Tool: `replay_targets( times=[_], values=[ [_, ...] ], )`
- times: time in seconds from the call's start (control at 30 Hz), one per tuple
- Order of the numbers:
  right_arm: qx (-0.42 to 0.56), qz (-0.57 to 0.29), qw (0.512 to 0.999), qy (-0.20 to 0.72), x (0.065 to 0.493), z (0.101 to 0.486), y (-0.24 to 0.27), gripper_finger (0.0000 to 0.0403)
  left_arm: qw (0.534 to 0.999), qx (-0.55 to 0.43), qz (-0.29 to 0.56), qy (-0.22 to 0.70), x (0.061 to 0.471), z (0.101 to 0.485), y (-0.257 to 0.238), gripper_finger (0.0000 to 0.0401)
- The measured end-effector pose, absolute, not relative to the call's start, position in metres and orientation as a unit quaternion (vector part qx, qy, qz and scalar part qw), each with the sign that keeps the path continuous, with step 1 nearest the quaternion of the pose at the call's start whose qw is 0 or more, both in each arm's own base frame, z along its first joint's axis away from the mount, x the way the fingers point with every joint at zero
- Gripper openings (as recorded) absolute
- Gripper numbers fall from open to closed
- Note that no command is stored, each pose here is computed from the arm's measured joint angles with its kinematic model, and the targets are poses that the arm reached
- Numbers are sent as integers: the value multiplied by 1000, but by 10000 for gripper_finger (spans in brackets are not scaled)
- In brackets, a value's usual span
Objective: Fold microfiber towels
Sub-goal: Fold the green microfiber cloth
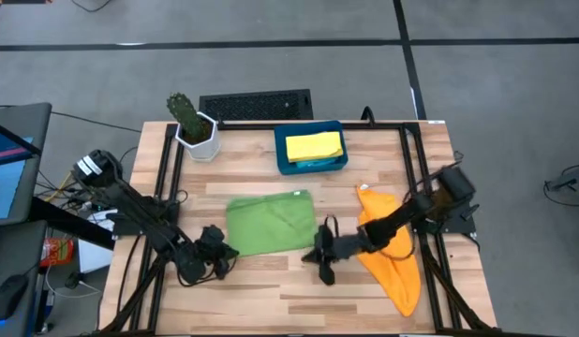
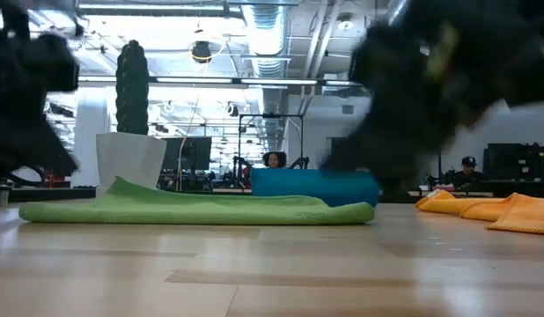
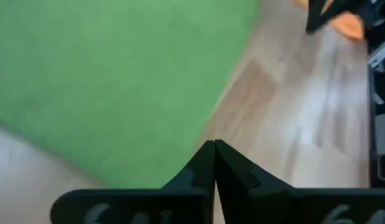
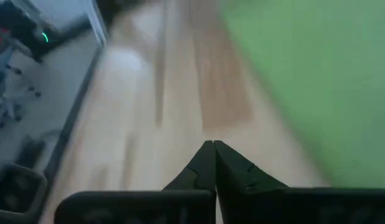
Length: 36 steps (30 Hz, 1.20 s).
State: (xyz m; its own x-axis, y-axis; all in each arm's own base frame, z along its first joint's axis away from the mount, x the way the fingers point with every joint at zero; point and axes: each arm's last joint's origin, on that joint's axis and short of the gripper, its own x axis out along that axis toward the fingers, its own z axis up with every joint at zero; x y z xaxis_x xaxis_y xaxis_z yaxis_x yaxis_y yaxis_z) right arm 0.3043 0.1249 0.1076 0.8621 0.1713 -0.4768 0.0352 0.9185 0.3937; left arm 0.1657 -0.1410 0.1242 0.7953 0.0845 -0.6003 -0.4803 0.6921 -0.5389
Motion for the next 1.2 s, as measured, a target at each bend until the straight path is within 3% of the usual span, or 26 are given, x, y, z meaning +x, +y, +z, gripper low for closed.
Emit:
replay_targets(
  times=[0.17, 0.33, 0.47, 0.83, 1.2],
  values=[
    [129, -27, 967, 219, 307, 145, 92, 25, 894, -258, 233, 284, 175, 144, -127, 0],
    [99, -95, 965, 225, 311, 152, 44, 18, 880, -176, 347, 271, 174, 149, -91, 0],
    [93, -103, 958, 249, 315, 138, 15, 19, 872, -141, 366, 294, 170, 135, -73, 0],
    [107, -107, 941, 302, 321, 94, -22, 17, 859, -137, 390, 300, 157, 105, -47, 0],
    [115, -109, 938, 310, 321, 88, -27, 16, 843, -188, 400, 306, 149, 88, -28, 0]
  ],
)
